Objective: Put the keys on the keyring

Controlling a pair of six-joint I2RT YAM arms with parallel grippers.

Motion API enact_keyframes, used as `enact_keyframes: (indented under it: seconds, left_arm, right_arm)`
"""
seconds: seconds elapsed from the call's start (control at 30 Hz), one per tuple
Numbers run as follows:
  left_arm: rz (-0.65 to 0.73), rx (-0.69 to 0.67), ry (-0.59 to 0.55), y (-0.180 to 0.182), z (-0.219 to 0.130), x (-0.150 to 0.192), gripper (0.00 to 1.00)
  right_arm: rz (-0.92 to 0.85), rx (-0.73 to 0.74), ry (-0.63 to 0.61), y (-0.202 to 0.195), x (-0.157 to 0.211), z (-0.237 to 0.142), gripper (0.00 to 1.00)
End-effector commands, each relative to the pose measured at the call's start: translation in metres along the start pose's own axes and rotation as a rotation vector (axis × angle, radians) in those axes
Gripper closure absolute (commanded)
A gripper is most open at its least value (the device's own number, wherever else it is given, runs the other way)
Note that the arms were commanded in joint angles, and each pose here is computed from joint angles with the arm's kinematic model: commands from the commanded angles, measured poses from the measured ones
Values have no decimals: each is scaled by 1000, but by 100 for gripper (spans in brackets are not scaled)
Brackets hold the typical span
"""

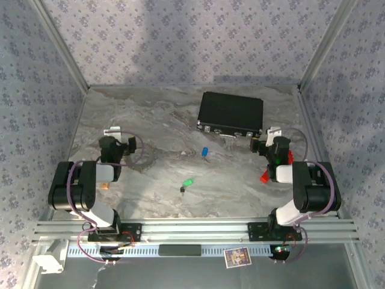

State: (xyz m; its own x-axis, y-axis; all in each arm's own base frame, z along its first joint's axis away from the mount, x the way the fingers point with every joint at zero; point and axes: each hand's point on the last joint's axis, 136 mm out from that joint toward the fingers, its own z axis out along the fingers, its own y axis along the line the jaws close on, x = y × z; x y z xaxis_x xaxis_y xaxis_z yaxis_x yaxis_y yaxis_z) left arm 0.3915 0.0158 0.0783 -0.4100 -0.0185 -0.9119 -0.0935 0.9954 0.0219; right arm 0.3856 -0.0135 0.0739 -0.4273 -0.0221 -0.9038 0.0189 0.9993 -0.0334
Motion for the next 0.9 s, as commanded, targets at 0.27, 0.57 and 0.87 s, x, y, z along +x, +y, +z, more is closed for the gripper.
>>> enact_keyframes:
  seconds: [0.27,0.57,0.87]
  left_arm:
    - [-10,11,-29,-1,2,-12,0]
    - [-13,14,-30,-1,2,-13,0]
    - [-12,15,-32,-1,1,-12,0]
  right_arm:
    - [10,4,-24,-2,-10,2,1]
    - [19,-1,-24,-3,-10,2,1]
    - [15,-2,-33,-3,-12,0,1]
